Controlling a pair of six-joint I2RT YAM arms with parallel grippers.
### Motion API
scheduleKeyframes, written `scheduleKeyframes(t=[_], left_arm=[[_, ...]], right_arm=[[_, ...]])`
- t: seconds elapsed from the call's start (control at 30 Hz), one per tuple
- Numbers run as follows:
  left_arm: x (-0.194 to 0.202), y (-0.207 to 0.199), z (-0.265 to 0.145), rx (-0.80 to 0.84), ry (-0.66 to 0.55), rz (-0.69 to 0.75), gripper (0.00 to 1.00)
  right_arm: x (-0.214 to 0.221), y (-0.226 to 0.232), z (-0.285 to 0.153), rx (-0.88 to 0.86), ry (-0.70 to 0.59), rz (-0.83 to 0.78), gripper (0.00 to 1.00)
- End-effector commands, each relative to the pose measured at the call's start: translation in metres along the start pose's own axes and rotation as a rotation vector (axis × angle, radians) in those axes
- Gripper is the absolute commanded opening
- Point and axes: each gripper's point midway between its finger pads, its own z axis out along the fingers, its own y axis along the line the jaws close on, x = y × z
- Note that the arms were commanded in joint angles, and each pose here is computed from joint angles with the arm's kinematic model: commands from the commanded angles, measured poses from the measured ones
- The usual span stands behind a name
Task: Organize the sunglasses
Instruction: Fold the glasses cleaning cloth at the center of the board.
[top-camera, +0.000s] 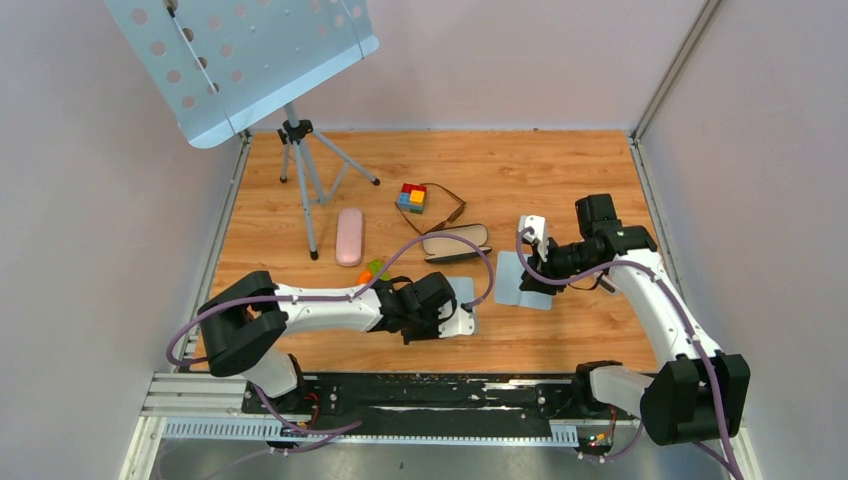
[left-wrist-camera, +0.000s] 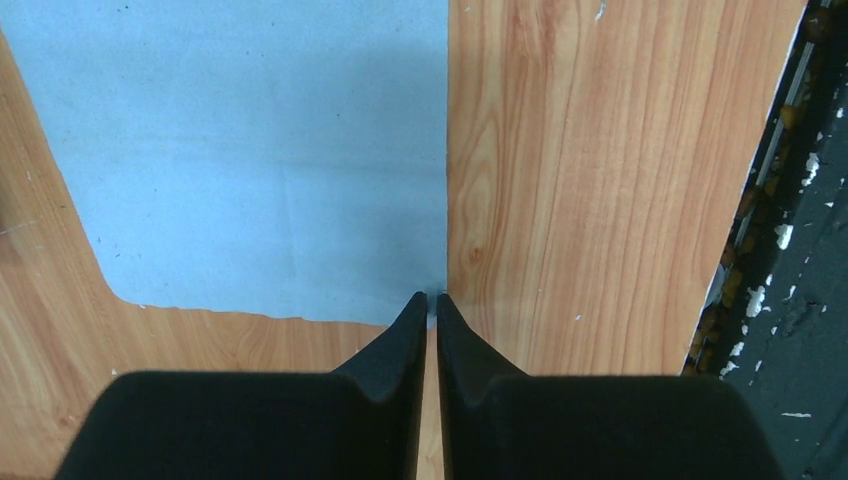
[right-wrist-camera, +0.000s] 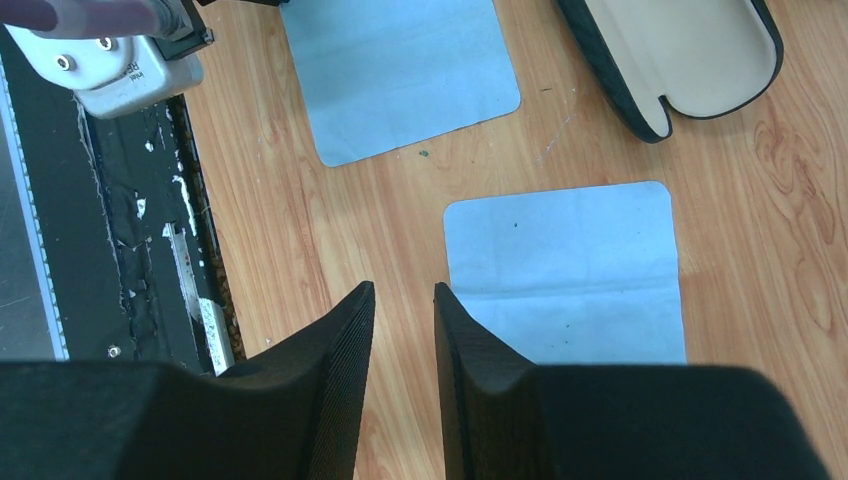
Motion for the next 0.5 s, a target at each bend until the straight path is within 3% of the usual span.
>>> scheduleKeyframes(t=[0.0,0.13,0.47], left_arm=[[0.000,-0.010,0.001,0.050,0.001,0.010,0.07],[-0.003,-0.015,-0.002,0.075,-0.016,0.014,0.00],[-0.006,-0.034,-0.017,0.162,0.009,0.024,0.00]], right_arm=[[0.004,0.006,0.002,-0.025,-0.023,0.020,0.32],[0.005,0.006,0.001,-0.022,-0.017,0.018,0.31],[0.000,0.007,-0.002,-0.018,-0.026,0.005,0.31]])
